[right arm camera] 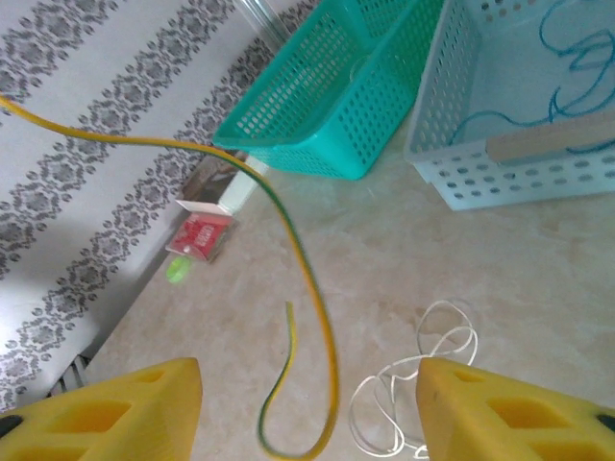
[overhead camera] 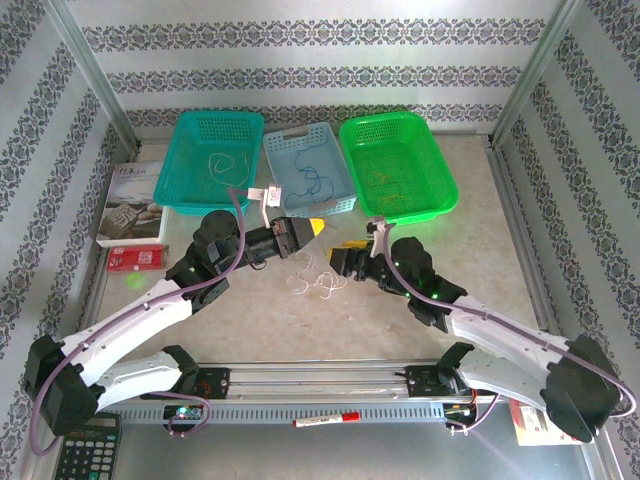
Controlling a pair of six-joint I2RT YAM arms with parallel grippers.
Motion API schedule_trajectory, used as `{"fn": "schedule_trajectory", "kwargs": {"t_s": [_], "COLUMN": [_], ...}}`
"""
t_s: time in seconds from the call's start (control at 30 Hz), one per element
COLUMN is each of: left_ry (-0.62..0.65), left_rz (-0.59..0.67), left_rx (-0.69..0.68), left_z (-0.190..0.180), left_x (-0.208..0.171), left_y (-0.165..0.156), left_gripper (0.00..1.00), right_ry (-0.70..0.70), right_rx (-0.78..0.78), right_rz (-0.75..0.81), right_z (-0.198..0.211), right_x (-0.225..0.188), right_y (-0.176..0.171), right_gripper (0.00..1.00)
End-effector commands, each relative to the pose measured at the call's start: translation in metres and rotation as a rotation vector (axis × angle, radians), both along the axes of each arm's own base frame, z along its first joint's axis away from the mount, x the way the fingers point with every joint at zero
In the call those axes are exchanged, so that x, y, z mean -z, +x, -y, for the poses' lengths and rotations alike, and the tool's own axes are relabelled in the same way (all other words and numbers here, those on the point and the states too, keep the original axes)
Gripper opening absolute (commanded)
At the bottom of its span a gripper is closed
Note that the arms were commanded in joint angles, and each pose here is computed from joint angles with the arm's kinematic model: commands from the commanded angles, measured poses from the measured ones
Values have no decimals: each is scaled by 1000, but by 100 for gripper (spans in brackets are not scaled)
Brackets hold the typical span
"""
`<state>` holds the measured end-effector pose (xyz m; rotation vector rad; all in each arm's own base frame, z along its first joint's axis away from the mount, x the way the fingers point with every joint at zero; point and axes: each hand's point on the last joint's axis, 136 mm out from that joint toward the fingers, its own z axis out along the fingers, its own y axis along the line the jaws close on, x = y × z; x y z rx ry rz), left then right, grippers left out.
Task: Untangle the cables
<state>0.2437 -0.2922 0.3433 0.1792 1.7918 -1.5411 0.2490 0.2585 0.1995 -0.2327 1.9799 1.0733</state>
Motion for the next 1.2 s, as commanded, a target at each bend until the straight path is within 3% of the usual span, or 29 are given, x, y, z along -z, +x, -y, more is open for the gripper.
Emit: {"fn": "schedule_trajectory", "kwargs": {"t_s": [0.0, 0.13, 0.17, 0.33, 0.6, 0.7, 0.87, 0.97, 1.03, 1.17], "left_ry": [-37, -32, -32, -39, -50, -42, 3, 47, 69, 107], "left_rz": [69, 71, 72, 69, 54, 47, 42, 34, 28, 20], "left_rx": [-21, -51, -70, -171, -201, -200, -212, -224, -230, -247], "left_z": [-5, -10, -14, -35, -39, -38, -40, -43, -45, -49], "left_x": [-18, -18, -18, -15, -1, 5, 17, 26, 32, 42], "left_y": [4, 8, 10, 21, 30, 33, 35, 35, 34, 33], "left_gripper": [0, 0, 0, 0, 0, 14, 72, 93, 100, 100], "right_ry": [21, -23, -27, -18, -6, -8, -5, -25, -45, -94], "right_rx": [-3, 48, 80, 252, 342, 389, 465, 507, 532, 587], "right_rz": [45, 14, -1, -66, -8, -19, -38, -48, -59, -91], "right_z": [-9, 2, 10, 62, 91, 104, 127, 140, 147, 163], "right_x": [-10, 9, 15, 27, -25, -36, -50, -53, -52, -39], "right_y": [8, 18, 22, 47, 88, 117, 173, 205, 225, 262], "right_gripper": [51, 7, 0, 0, 0, 0, 0, 0, 0, 0]}}
